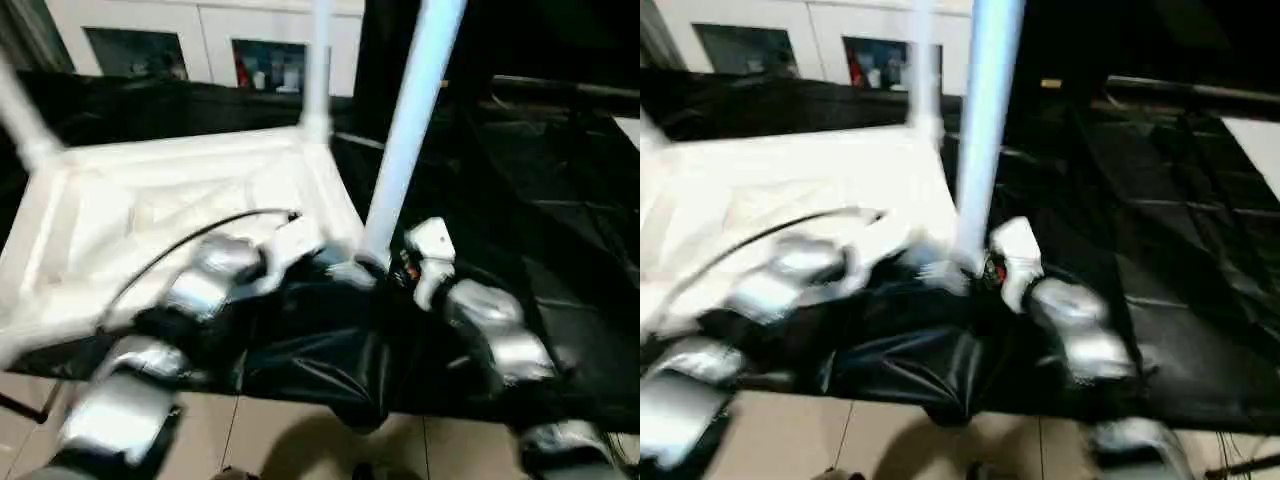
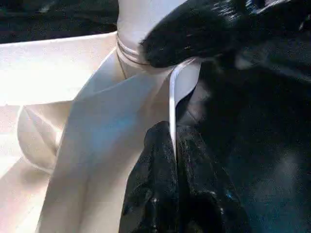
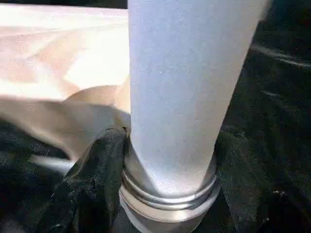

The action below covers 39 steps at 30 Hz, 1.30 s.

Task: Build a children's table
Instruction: Rotate leg to tighten

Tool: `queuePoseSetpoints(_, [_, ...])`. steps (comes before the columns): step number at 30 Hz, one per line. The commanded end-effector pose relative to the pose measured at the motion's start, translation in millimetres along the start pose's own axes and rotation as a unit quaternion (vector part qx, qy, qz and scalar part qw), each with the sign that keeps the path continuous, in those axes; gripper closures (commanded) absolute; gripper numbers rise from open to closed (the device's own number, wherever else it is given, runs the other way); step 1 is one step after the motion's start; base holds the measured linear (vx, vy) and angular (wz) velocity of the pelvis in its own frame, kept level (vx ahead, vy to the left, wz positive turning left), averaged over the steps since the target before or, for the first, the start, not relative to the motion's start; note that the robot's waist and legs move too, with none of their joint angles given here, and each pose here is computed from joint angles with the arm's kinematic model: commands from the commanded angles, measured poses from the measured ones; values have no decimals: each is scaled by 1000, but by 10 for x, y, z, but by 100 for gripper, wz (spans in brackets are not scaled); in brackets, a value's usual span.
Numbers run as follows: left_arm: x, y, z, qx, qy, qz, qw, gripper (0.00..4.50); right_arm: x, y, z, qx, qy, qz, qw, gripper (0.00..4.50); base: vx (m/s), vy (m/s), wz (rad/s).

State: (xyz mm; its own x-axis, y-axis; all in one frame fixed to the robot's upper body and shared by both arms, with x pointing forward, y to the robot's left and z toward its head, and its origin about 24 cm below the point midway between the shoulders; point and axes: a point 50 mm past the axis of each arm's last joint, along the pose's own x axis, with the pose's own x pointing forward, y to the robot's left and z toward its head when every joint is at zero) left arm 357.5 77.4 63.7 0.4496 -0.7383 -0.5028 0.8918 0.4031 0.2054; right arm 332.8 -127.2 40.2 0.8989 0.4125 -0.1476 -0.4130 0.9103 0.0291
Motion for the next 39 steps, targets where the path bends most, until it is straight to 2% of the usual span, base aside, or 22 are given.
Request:
queuePoseSetpoints(1, [70, -28, -78, -37, -1, 36, 999, 450, -82, -144, -284, 60, 55, -100, 992, 207, 0, 0, 0])
queuePoseSetpoints(4, [180, -87, -17, -27, -3, 46, 999, 450, -28, -109, -253, 65, 40, -144, 987, 212, 0, 0, 0])
queuePoseSetpoints(10, [213, -143, 0, -6, -6, 18, 1000, 450, 15, -42, -166, 44, 17, -114, 992, 212, 0, 0, 0])
queuePoseSetpoints(11, [215, -162, -6, 1, -8, 6, 1000, 450, 10, -5, -124, 41, -1, -91, 995, 212, 0, 0, 0])
queuePoseSetpoints(12, [215, -175, -4, 8, -12, -2, 1000, 450, 0, 15, -95, 43, -16, -79, 996, 172, 0, 0, 0])
queuePoseSetpoints(15, [212, -192, -6, 19, -20, -13, 1000, 450, -27, 61, -29, 33, -41, -46, 998, 157, 0, 0, 0])
queuePoseSetpoints(18, [211, -193, 0, 21, -27, -10, 999, 450, -48, 88, 3, 19, -44, -16, 999, 122, 0, 0, 0])
queuePoseSetpoints(21, [209, -194, 53, 27, -52, -3, 998, 450, -115, 46, 47, -6, -46, 12, 999, 122, 0, 0, 0])
queuePoseSetpoints(25, [186, -191, 145, 20, -92, -11, 996, 450, -332, -70, 120, -24, -47, 98, 994, 122, 0, 0, 0])
queuePoseSetpoints(26, [166, -192, 168, 16, -102, -24, 994, 406, -417, -116, 130, -34, -42, 123, 991, 121, 0, 0, 0])
queuePoseSetpoints(29, [104, -210, 238, 0, -131, -65, 989, 395, -603, -194, 152, -54, -30, 175, 983, 121, 0, 0, 0])
queuePoseSetpoints(31, [55, -230, 301, -3, -152, -86, 985, 365, -679, -218, 163, -59, -22, 198, 978, 121, 0, 0, 0])
queuePoseSetpoints(34, [-2, -211, 336, 0, -160, -86, 983, 353, -716, -208, 178, -58, -19, 216, 974, 121, 0, 0, 0])
queuePoseSetpoints(36, [-194, -163, 344, 4, -154, -97, 983, 338, -732, -148, 223, -52, -21, 242, 969, 121, 0, 0, 0])
queuePoseSetpoints(37, [-248, -162, 331, 5, -148, -106, 983, 315, -714, -133, 230, -51, -22, 242, 969, 121, 0, 0, 0])
queuePoseSetpoints(39, [-298, -164, 317, 6, -142, -114, 983, 304, -694, -119, 236, -49, -22, 241, 969, 121, 0, 0, 0])
